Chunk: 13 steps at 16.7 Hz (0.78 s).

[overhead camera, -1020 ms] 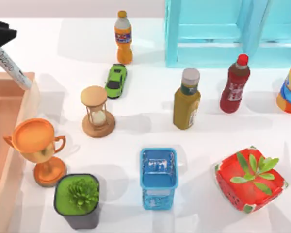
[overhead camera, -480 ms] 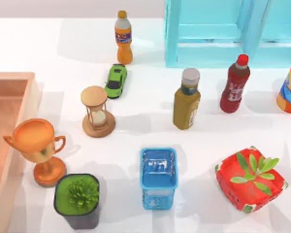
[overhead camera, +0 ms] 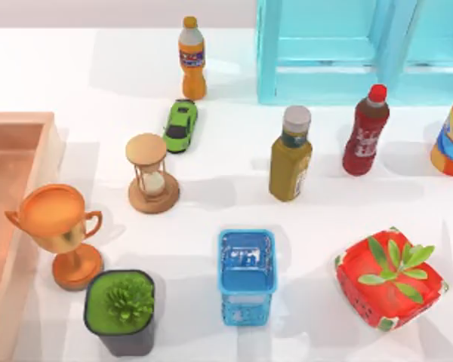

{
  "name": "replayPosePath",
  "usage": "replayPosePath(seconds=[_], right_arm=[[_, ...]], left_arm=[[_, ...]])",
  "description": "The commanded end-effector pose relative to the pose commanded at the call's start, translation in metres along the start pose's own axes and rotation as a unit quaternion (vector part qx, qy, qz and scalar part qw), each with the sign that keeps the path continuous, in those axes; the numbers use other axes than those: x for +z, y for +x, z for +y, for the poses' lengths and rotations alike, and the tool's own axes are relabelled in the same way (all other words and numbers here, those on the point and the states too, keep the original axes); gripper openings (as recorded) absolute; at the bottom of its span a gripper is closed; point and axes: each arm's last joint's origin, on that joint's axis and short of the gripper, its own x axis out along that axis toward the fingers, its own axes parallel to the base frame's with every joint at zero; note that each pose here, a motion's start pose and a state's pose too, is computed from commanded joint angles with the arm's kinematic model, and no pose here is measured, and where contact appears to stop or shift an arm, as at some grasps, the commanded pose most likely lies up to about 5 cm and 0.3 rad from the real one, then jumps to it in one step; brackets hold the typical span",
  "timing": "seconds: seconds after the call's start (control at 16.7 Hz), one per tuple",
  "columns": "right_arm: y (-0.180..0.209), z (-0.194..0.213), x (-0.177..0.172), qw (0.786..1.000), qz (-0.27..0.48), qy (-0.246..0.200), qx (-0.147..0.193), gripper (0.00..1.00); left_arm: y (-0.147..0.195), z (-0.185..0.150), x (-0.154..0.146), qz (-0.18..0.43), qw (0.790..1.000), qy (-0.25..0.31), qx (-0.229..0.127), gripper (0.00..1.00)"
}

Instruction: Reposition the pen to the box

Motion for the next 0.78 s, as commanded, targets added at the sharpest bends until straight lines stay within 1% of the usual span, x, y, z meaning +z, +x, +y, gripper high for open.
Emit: replayPosePath(seconds=[0.36, 0.66, 0.78], right_arm=[[0.0, 0.0, 0.0, 1.0, 0.0, 0.0, 0.0, 1.0], [0.0, 0.0, 0.0, 1.0, 0.0, 0.0, 0.0, 1.0], [0.0, 0.0, 0.0, 1.0, 0.0, 0.0, 0.0, 1.0]], left_arm=[[0.025, 0.002, -0.011, -0.002, 1.0, 0.007, 0.006, 0.0], [0.05, 0.002, -0.025, -0.001, 1.0, -0.001, 0.003, 0.0], [0.054, 0.001, -0.028, 0.0, 1.0, -0.002, 0.001, 0.0]])
